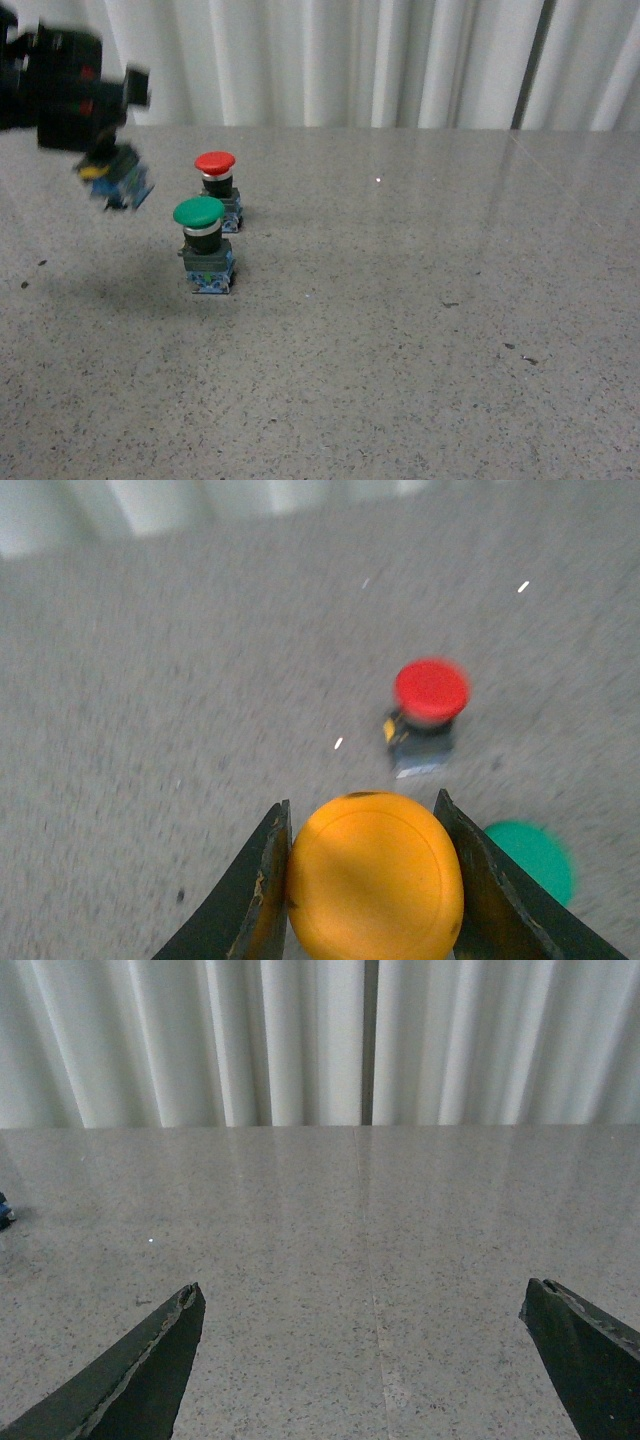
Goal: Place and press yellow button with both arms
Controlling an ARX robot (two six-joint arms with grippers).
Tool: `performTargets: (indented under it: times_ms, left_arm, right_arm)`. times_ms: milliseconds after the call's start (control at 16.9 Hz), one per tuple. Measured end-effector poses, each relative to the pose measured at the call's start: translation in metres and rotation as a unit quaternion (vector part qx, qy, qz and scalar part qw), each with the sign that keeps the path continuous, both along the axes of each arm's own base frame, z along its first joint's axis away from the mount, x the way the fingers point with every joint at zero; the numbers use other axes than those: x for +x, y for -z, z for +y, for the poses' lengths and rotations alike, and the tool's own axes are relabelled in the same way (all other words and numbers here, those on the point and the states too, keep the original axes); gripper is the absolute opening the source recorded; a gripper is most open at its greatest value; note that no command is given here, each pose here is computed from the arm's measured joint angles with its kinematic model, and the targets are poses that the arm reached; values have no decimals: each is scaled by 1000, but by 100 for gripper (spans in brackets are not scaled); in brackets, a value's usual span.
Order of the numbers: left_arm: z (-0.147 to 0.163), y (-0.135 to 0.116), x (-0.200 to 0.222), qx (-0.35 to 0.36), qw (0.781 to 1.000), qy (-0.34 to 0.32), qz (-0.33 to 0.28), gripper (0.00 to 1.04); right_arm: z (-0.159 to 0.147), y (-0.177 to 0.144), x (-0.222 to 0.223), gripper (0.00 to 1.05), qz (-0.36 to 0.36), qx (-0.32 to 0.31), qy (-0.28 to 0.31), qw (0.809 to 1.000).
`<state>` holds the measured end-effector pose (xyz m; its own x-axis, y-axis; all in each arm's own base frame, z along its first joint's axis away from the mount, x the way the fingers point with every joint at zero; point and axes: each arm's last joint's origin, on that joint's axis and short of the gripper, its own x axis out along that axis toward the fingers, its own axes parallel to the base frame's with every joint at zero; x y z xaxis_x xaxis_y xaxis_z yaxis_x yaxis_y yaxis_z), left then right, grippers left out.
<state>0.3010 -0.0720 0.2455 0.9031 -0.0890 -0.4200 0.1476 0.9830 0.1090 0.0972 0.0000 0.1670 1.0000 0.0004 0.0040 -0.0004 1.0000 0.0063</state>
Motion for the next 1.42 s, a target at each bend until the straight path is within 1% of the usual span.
performTargets:
  times_ms: [59, 118, 236, 295, 354, 413, 472, 709, 945, 1004, 1181, 1417]
  left_arm:
    - [-15, -23, -1, -7, 999, 21, -30, 35]
    - [-29, -40, 0, -16, 998, 38, -51, 35]
    - [-59, -61, 2, -35, 994, 68, -73, 35]
    - [-78, -64, 6, -46, 993, 86, -66, 34]
    - [-99, -58, 15, -54, 992, 102, -49, 34]
    - [-121, -42, 25, -62, 991, 113, -24, 34]
    - [-135, -27, 32, -68, 991, 117, -1, 34]
    - [-170, 12, 44, -86, 988, 122, 45, 34]
    - [-181, 42, 50, -105, 985, 112, 80, 34]
    - [-187, 49, 48, -107, 986, 99, 87, 34]
    - [-197, 57, 56, -117, 985, 87, 95, 34]
    - [-201, 64, 59, -119, 984, 78, 105, 35]
  right_arm:
    - [0, 0, 0, 98, 0, 0, 0, 1000]
    - [0, 0, 0, 98, 0, 0, 0, 1000]
    - [0, 0, 0, 98, 0, 0, 0, 1000]
    - [0, 0, 0, 98, 0, 0, 0, 1000]
    - [0, 0, 0, 98, 0, 0, 0, 1000]
    - [0, 0, 0, 98, 0, 0, 0, 1000]
    - [0, 0, 0, 98, 0, 0, 0, 1000]
    - [0, 0, 0, 98, 0, 0, 0, 1000]
    - [0, 0, 0, 98, 0, 0, 0, 1000]
    - [0, 0, 0, 98, 0, 0, 0, 1000]
    - [0, 0, 0, 98, 0, 0, 0, 1000]
    - [0, 0, 0, 98, 0, 0, 0, 1000]
